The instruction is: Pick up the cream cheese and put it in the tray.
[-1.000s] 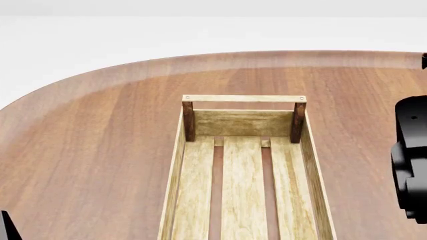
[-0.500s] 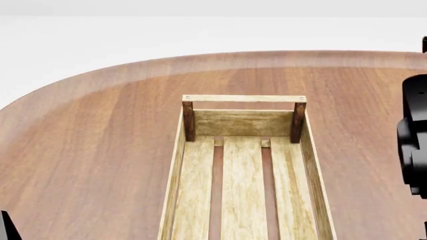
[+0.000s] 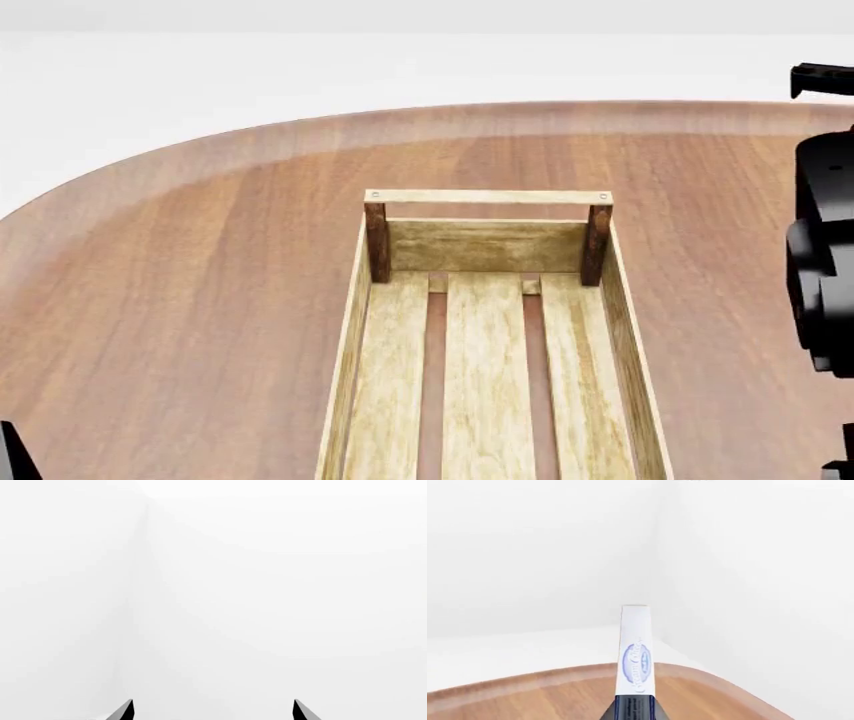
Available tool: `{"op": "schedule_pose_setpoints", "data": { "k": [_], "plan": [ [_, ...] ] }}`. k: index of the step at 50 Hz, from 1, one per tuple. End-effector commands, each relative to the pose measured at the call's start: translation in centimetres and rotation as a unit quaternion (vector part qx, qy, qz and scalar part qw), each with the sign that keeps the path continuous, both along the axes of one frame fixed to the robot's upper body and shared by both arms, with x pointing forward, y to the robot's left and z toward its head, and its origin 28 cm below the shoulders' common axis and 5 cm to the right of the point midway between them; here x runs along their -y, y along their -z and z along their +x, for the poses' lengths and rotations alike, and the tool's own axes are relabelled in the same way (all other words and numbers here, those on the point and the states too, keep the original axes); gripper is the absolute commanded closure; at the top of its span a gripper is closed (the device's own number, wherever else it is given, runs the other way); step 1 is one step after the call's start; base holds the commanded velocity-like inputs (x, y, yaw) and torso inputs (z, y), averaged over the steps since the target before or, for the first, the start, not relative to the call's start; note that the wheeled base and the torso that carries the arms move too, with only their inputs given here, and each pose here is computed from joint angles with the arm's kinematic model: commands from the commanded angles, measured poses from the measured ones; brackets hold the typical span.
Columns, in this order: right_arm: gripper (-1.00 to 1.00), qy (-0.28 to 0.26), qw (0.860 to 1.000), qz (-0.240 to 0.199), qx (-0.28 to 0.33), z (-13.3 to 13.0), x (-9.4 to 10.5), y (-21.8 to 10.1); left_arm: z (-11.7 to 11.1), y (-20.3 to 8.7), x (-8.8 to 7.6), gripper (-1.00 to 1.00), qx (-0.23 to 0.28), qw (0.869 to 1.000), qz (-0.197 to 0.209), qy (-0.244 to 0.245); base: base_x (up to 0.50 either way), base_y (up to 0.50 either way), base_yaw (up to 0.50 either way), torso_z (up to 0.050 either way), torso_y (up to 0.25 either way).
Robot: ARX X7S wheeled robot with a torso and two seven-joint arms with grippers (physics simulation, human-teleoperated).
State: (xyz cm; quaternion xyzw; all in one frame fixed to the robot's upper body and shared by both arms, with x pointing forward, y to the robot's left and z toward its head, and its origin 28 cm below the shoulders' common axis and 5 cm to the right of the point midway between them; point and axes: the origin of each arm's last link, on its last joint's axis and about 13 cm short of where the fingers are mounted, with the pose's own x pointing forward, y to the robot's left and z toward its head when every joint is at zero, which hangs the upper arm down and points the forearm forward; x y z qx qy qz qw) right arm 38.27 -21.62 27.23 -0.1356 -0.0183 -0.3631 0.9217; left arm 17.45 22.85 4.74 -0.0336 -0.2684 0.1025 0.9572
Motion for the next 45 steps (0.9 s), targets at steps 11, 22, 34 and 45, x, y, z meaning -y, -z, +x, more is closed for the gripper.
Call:
{"op": "schedule_pose_setpoints", "data": {
  "k": [11,22,34,45],
  "plan": [
    [1.0,-0.117,0.993,-0.009,-0.007,-0.2,-1.6,-0.9,0.0,-0.1,0.0,-1.0,-0.002,1.0,-0.001,-0.001,0.0,0.0,0.0,0.001,0.001],
    [1.0,-0.154,0.988,-0.023,-0.014,-0.9,-2.2,-1.6,0.1,0.0,0.0,-1.0,-0.003,1.0,-0.001,-0.002,0.0,0.0,0.0,0.0,0.001],
    [1.0,-0.206,0.977,-0.039,-0.048,-1.7,-2.8,-2.1,0.1,0.0,-0.1,-1.0,-0.003,1.0,-0.001,-0.003,0.0,0.0,0.0,0.0,0.0],
    [1.0,-0.215,0.972,-0.066,-0.07,-2.4,-3.5,-3.4,0.0,-0.1,-0.1,-1.0,-0.003,1.0,-0.001,-0.003,0.0,0.0,0.0,0.0,0.001]
  ]
}}
